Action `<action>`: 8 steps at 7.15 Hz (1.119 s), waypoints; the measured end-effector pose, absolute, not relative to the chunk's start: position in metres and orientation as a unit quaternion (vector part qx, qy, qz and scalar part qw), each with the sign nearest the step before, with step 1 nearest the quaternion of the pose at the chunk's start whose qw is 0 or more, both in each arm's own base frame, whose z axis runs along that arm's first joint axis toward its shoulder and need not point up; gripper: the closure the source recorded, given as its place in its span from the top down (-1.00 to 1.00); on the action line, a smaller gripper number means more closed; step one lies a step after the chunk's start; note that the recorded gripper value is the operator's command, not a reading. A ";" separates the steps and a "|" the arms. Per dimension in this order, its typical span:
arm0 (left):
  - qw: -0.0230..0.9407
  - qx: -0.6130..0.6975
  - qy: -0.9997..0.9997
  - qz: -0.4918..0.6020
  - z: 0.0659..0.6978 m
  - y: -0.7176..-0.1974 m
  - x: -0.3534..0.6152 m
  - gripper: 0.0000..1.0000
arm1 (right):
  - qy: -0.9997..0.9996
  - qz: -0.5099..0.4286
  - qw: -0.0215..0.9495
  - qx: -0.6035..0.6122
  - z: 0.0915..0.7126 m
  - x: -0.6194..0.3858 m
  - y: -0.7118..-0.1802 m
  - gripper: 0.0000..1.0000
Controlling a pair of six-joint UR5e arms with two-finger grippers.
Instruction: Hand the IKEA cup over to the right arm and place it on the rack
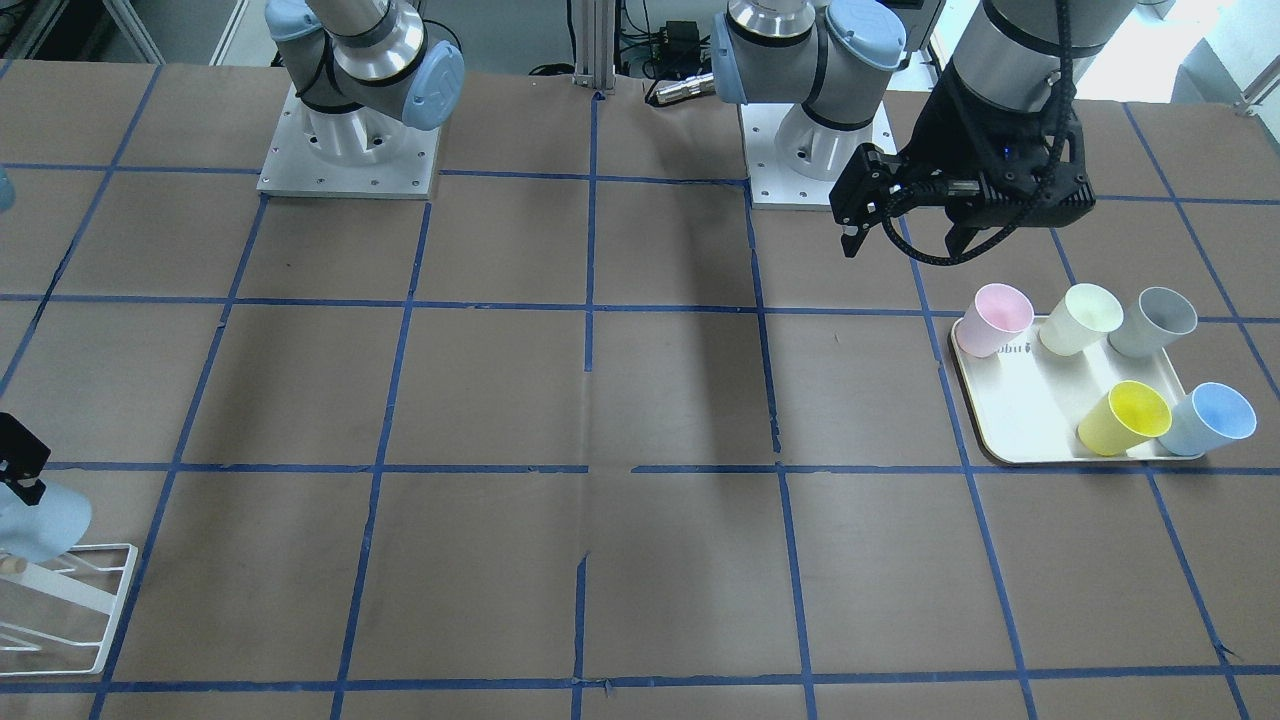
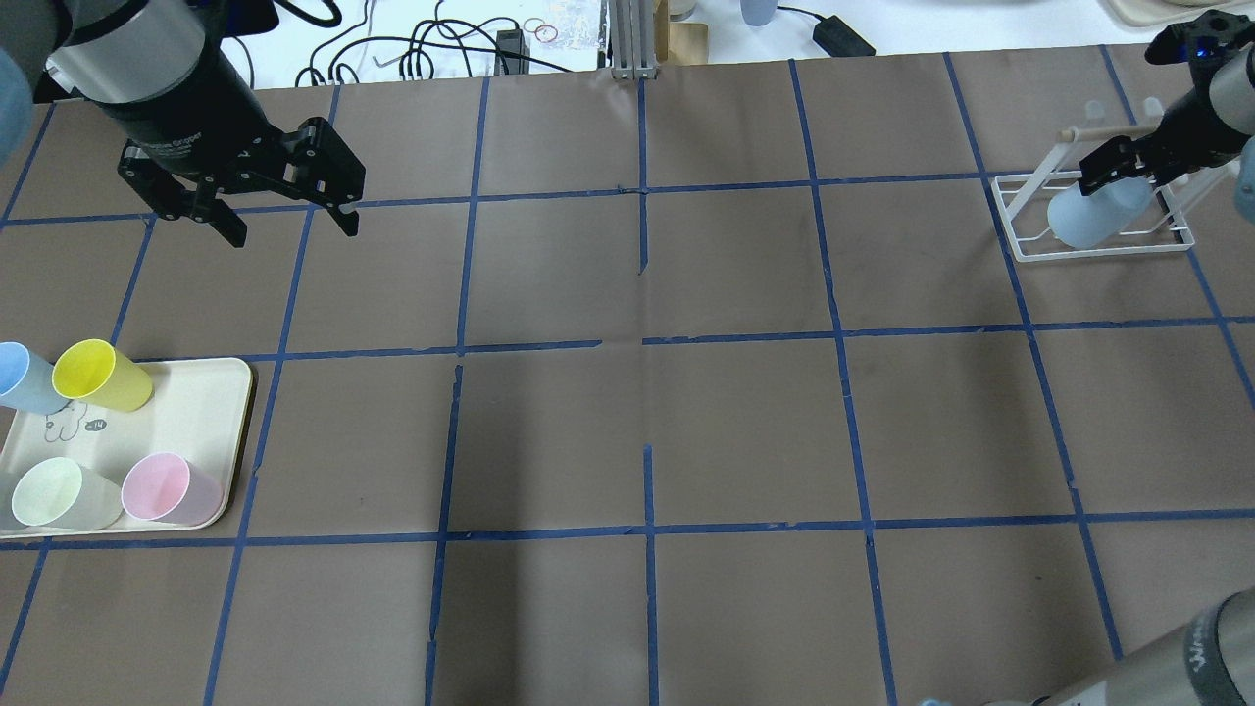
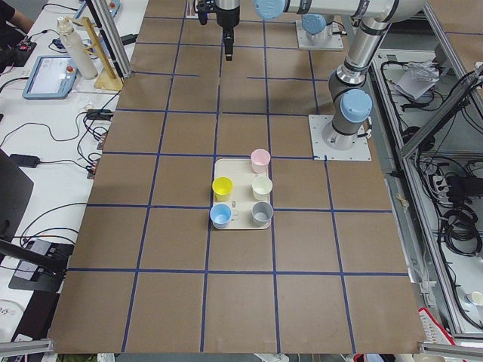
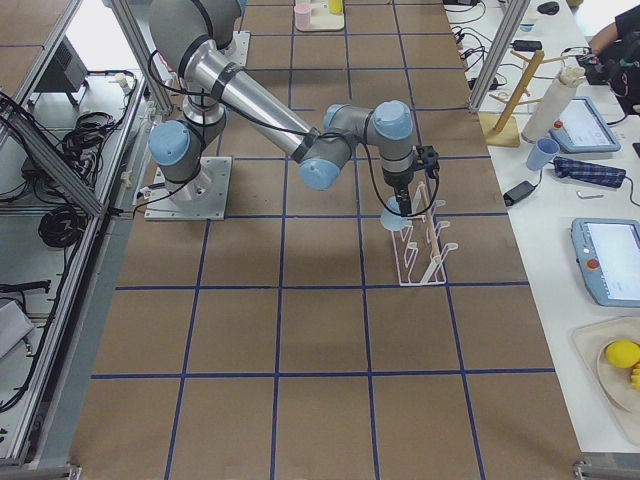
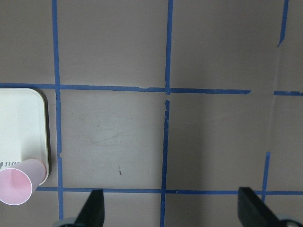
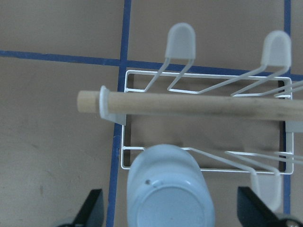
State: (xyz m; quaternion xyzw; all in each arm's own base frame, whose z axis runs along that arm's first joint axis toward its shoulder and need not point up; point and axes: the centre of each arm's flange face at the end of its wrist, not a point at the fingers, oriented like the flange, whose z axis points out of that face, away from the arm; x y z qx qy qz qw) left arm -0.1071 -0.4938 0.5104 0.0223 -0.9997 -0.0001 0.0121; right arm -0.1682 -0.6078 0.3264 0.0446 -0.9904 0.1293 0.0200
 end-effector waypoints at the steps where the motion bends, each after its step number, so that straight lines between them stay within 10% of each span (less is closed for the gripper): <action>1: 0.012 0.023 -1.000 -0.001 0.510 -0.494 -0.108 1.00 | -0.992 0.120 0.020 0.041 0.339 -0.165 -0.601 1.00; 8: 0.013 0.022 -1.000 0.000 0.510 -0.494 -0.108 1.00 | -0.999 0.021 -0.015 -0.025 0.478 0.000 -0.481 1.00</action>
